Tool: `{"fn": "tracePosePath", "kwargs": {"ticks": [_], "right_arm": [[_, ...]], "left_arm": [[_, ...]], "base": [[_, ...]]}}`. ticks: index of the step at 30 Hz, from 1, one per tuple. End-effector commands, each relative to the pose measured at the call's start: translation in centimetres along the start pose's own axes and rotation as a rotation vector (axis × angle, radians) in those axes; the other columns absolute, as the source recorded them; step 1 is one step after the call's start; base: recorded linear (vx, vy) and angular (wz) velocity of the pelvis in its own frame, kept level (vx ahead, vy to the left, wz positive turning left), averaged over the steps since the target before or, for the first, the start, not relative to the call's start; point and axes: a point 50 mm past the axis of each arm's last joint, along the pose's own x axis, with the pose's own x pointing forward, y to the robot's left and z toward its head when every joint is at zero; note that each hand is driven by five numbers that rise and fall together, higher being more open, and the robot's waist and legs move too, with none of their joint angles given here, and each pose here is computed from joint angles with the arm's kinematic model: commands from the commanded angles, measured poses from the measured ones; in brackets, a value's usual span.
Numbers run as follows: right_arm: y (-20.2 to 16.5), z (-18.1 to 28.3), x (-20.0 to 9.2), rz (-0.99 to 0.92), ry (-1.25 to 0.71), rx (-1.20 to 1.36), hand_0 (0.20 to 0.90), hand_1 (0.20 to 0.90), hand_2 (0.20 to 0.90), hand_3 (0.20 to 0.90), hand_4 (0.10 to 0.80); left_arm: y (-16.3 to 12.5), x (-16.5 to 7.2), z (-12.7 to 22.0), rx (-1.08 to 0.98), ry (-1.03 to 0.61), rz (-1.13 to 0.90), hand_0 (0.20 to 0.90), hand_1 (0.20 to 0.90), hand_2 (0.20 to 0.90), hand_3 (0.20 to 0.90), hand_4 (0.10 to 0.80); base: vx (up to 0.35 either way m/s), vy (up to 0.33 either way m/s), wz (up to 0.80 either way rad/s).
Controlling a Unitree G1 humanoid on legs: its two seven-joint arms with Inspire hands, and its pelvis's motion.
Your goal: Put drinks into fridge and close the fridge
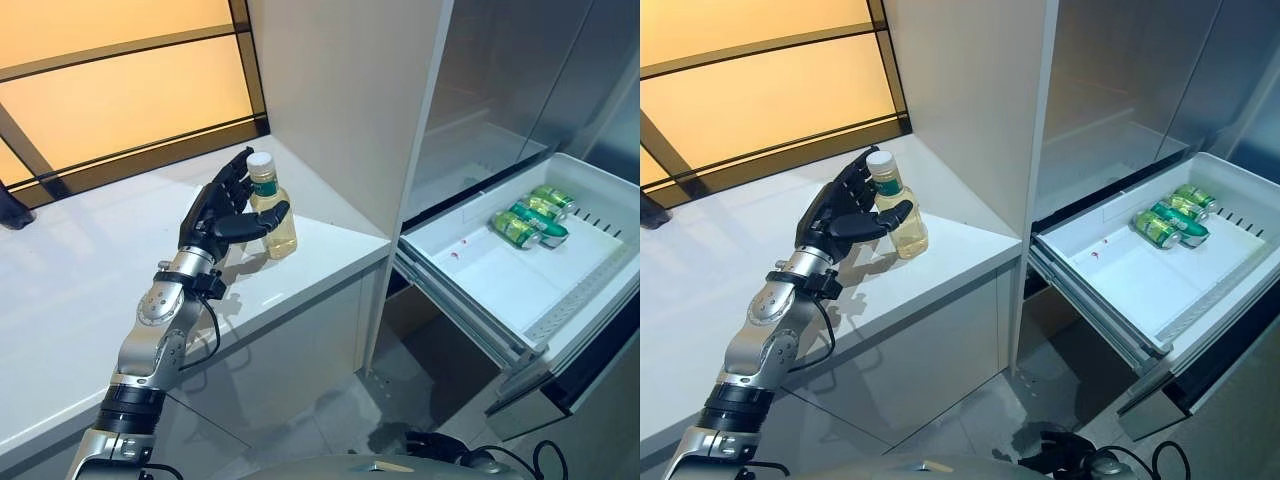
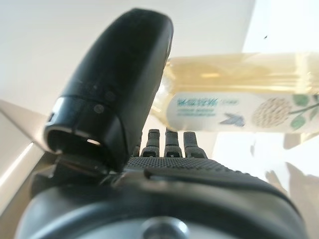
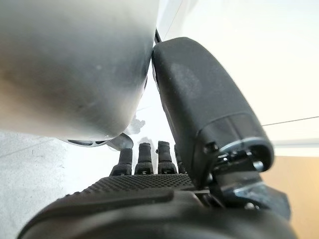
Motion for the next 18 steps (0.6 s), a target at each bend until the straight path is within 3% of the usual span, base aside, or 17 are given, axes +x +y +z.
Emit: {"fn": "tracePosePath", "kwargs": {"ticks": [1, 14, 15, 18], "right_arm": [[1.0, -0.7, 0.1, 0.05, 0.03, -0.049, 0.9, 0.9, 0.9, 0.9, 0.8], [1.0, -1.3, 0.0, 0.046, 0.04, -0.039, 0.9, 0.9, 0.9, 0.9, 0.8], [1.1, -1.3, 0.0, 0.049, 0.039, -0.039, 0.9, 0.9, 0.9, 0.9, 0.8], [1.4, -1.4, 0.1, 0.055, 0.039, -0.041, 0.9, 0.9, 0.9, 0.9, 0.8]], "left_arm": [[0.2, 1.6, 3.5, 0.09, -0.16, -0.022, 0.9, 0.9, 0.9, 0.9, 0.8], [1.0, 2.4, 3.2, 0.051, -0.184, 0.064, 0.9, 0.9, 0.9, 0.9, 0.8], [1.0, 2.5, 3.6, 0.017, -0.22, 0.075, 0.512, 0.512, 0.512, 0.447, 0.347], [0.9, 2.4, 4.3, -0.057, -0.3, 0.086, 0.481, 0.481, 0.481, 0.411, 0.311]], "base": [[0.018, 0.013, -0.16], [0.018, 0.015, -0.09], [0.017, 0.006, -0.1], [0.016, 0.007, -0.08]]}}
